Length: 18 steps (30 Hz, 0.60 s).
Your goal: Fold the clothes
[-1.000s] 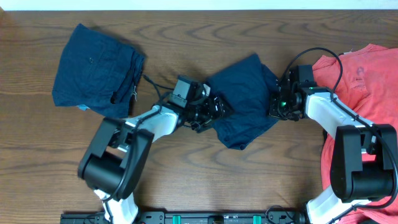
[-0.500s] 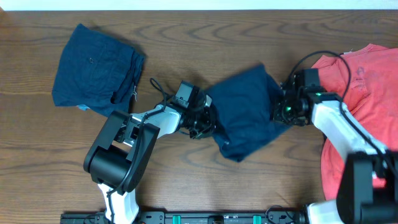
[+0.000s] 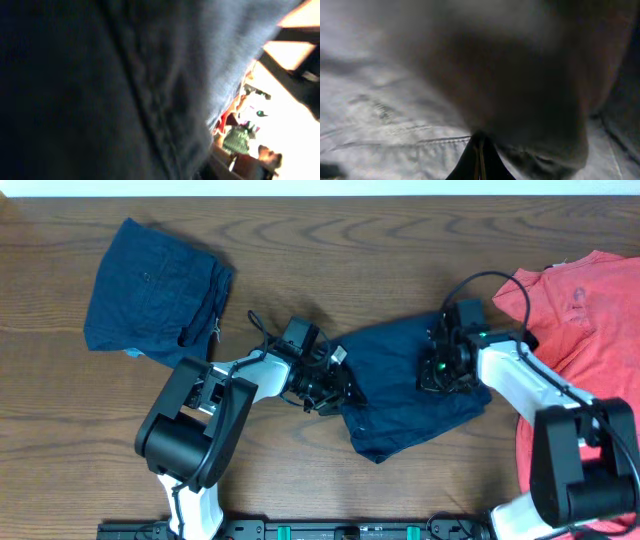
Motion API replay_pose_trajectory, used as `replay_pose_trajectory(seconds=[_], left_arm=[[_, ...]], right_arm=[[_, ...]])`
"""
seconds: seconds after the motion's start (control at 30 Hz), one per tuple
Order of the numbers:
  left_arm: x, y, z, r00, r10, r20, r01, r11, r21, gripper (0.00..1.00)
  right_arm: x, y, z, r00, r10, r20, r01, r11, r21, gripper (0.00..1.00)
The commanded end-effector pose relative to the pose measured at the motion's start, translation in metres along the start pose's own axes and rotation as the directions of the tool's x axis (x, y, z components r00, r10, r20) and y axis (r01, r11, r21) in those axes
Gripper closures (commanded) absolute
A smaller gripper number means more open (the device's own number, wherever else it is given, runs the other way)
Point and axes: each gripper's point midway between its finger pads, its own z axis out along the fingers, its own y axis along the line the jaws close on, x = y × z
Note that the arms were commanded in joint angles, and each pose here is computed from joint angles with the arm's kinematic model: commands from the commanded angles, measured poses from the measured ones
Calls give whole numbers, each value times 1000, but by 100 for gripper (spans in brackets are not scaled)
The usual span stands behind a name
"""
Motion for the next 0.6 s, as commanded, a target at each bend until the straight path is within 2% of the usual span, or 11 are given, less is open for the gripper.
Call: replay_pose_trajectory(seconds=[0.0,0.07,0.13,0.23,0.37,0.5,0.57], left_arm=[[-5,30,-3,999,-10,47,14,996,-92,37],[-8,28,-9,998,17,61,-12,996,-86,15],[-10,28,-11,997,22,69,-16,996,-84,2],[-13,35,-10,996,17,90,-5,992,-127,1],[-18,48,-3,985,-56,163,94,969,-230,1],[-20,47,12,977,-31,211,93,952,-292,2],[-20,43,21,976,-1,220,70,950,-305,6]], right_arm=[[3,-21,13,998,67,-11,-66,993,96,99],[2,-22,16,998,69,-12,-67,993,98,99],[0,-22,17,998,67,-8,-66,993,95,99],[-2,-21,18,998,65,-1,-65,994,93,99],[-1,-21,18,998,64,-2,-64,994,93,99],[-1,-21,18,998,65,-2,-64,994,93,99],[-1,-22,18,998,65,-2,-65,994,93,99]])
